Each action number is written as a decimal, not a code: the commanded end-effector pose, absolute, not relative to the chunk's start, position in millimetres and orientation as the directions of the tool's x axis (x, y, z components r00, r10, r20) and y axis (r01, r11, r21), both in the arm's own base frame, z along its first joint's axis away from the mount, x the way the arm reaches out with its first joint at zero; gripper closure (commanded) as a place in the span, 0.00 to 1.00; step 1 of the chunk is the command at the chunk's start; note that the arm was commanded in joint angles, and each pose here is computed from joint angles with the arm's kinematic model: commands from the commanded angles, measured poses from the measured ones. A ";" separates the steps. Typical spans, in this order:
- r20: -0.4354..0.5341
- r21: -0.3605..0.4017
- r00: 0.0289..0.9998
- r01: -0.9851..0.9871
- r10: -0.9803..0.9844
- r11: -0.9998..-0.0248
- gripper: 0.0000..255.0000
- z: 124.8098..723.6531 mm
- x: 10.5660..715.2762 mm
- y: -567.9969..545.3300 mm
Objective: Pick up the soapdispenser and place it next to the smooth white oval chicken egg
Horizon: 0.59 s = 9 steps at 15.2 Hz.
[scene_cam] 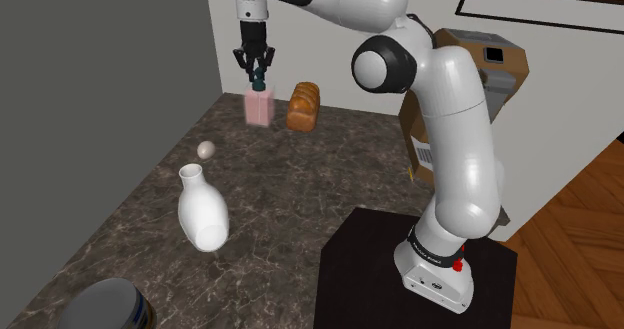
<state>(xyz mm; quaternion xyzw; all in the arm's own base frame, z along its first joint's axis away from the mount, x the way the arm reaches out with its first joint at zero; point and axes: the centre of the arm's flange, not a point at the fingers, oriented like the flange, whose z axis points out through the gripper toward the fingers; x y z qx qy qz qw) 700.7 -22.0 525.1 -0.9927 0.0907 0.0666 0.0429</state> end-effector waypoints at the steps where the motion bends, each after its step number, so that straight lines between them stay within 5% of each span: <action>1: -0.139 -0.073 0.975 -0.186 -0.175 -0.980 1.00 515.5 706.6 -21.0; 9: -0.139 -0.073 0.975 -0.186 -0.175 -0.980 1.00 473.3 706.6 -21.0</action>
